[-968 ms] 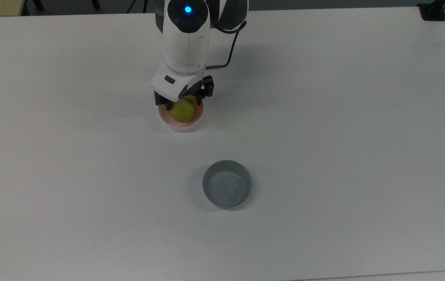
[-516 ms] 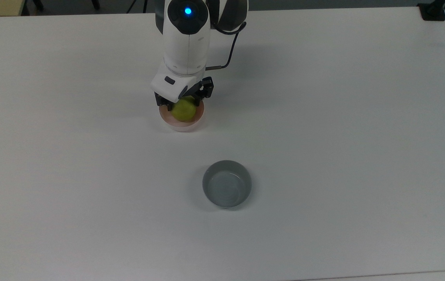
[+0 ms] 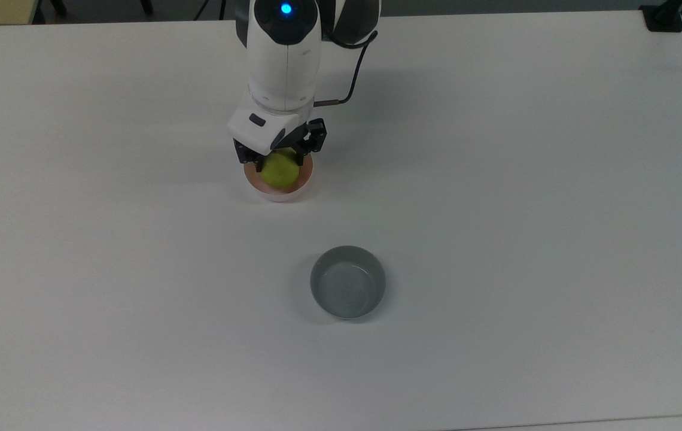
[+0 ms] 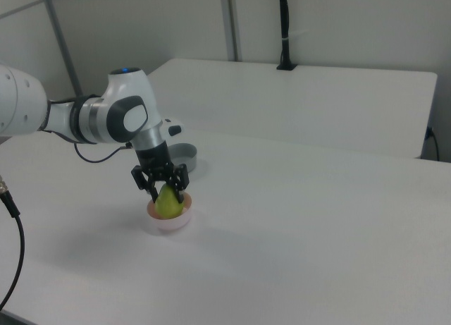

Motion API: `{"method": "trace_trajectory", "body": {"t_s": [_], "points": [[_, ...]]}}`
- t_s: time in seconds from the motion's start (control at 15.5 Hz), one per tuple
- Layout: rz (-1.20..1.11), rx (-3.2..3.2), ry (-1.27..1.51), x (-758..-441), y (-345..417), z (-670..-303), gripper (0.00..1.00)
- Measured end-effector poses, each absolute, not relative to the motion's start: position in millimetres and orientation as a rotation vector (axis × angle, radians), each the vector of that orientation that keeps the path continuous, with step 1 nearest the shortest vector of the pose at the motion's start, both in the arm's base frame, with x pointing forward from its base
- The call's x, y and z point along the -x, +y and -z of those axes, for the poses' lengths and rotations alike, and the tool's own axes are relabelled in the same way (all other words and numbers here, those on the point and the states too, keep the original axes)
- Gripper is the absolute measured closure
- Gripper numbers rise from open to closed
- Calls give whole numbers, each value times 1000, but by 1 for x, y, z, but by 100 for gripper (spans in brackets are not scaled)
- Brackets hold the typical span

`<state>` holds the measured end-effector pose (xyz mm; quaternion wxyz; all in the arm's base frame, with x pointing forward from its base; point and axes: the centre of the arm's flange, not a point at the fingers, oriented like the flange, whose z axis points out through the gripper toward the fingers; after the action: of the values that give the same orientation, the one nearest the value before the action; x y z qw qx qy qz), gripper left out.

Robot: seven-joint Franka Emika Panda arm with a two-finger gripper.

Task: Pick up a pear from the bowl
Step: 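Lift the pear out of the pink bowl and carry it aside, then lower the pear onto the table beside the pink bowl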

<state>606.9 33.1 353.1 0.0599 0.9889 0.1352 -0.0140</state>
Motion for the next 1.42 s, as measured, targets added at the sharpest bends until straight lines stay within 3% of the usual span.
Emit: {"method": "trace_trajectory", "body": {"t_s": [0.65, 0.97, 1.42], "points": [[75, -3102, 266, -619, 24, -486, 29], [77, -3108, 181, -621, -10, -489, 29], [23, -3079, 31, -620, -127, -478, 29]]}}
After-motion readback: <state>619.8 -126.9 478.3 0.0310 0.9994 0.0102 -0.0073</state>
